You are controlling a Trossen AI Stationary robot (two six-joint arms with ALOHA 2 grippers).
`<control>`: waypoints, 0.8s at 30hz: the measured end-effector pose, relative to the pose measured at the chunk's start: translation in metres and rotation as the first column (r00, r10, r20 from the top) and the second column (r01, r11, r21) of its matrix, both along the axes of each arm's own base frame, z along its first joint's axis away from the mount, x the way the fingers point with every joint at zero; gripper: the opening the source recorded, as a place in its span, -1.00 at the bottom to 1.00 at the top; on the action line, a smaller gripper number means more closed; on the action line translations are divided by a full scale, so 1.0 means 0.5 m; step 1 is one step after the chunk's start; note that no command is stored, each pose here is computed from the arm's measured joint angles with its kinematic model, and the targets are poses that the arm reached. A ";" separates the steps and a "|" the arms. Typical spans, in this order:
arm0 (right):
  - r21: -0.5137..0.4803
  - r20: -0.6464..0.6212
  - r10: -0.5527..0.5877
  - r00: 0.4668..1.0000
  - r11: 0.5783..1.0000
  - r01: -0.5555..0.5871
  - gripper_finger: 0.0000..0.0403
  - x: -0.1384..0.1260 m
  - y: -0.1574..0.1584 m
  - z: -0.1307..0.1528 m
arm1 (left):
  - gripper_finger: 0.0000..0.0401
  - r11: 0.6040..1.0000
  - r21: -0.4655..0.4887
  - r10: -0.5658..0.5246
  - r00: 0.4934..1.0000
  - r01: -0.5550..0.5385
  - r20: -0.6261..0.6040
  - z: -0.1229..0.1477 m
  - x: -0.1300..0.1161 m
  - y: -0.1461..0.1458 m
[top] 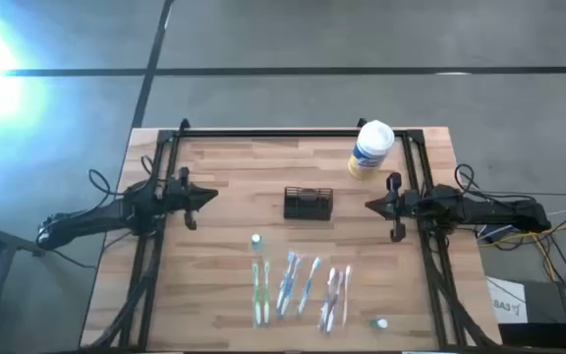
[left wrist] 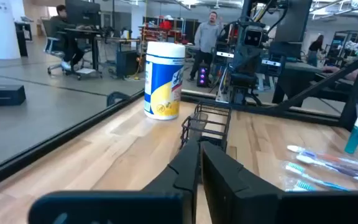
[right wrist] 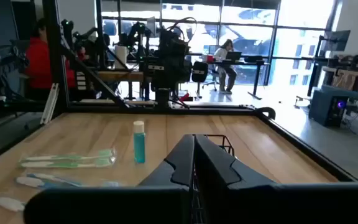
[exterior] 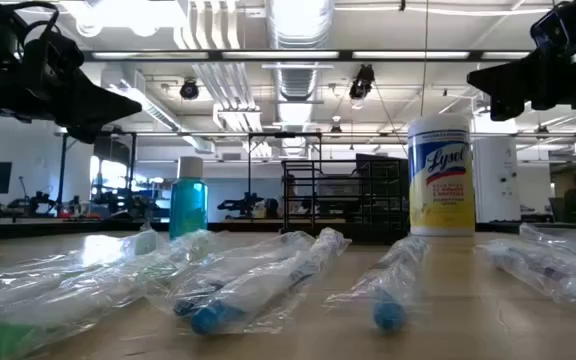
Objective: Pick & Place toothbrushing station
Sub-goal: Put the left blue mouthwash into the wire organizer
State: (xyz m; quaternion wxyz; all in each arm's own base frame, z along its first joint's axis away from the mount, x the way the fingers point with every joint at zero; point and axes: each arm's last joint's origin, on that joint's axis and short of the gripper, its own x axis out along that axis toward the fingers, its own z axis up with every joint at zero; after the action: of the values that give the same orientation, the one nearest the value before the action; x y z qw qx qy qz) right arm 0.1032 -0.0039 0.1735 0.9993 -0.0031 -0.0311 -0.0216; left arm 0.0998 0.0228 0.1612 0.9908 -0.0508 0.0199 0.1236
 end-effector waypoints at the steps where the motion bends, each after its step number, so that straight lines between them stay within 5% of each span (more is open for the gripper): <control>1: 0.002 0.000 0.000 1.000 1.000 0.000 -0.96 0.000 0.000 0.000 | -0.87 1.000 0.004 0.001 1.000 -0.001 0.002 0.001 0.000 0.000; 17: -0.002 0.000 -0.003 1.000 1.000 0.003 -0.96 0.000 0.000 0.000 | -0.92 0.997 0.001 0.076 0.997 -0.076 0.034 0.010 -0.001 0.004; 24: -0.047 -0.002 -0.006 1.000 0.999 0.006 -0.96 0.000 0.000 0.000 | -0.96 0.997 0.005 0.075 0.997 -0.076 0.028 0.087 -0.008 0.003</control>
State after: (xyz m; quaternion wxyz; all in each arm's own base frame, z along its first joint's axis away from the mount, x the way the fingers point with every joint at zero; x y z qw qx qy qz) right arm 0.1032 -0.0040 0.1735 0.9989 -0.0265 -0.0306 -0.0239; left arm 0.0958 0.0242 0.2047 0.9858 -0.0501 0.0039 0.1603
